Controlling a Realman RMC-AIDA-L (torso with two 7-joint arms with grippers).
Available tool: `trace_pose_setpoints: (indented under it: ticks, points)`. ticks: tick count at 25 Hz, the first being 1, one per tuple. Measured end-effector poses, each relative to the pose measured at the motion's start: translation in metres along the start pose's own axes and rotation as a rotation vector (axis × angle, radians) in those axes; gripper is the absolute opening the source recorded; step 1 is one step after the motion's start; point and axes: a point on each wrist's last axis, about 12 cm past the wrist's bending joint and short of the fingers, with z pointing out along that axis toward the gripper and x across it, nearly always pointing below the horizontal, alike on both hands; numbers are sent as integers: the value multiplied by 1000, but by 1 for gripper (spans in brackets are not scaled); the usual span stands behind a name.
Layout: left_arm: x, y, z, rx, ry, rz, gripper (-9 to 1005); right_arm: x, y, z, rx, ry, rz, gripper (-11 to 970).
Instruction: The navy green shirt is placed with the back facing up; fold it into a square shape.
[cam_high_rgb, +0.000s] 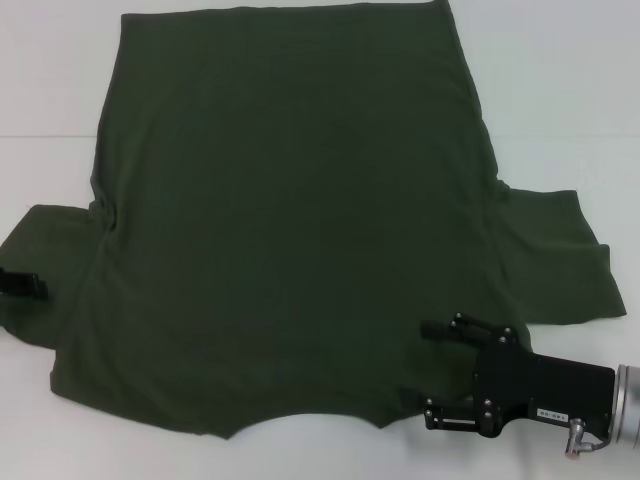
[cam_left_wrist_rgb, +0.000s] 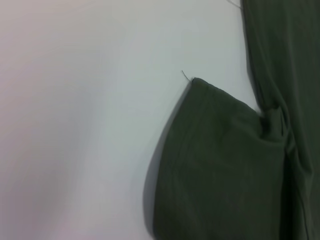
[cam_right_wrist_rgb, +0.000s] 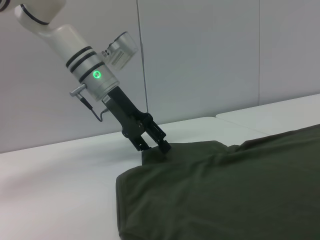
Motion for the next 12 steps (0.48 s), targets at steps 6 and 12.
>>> trace_pose_setpoints:
  ticks: [6, 12]
  points:
    - [-1, -4, 1, -13, 13, 30, 738, 0, 0, 0, 1, -1, 2, 911]
    - [-3, -5, 2, -17, 2, 32, 546, 0, 0, 0, 2, -2, 3, 911]
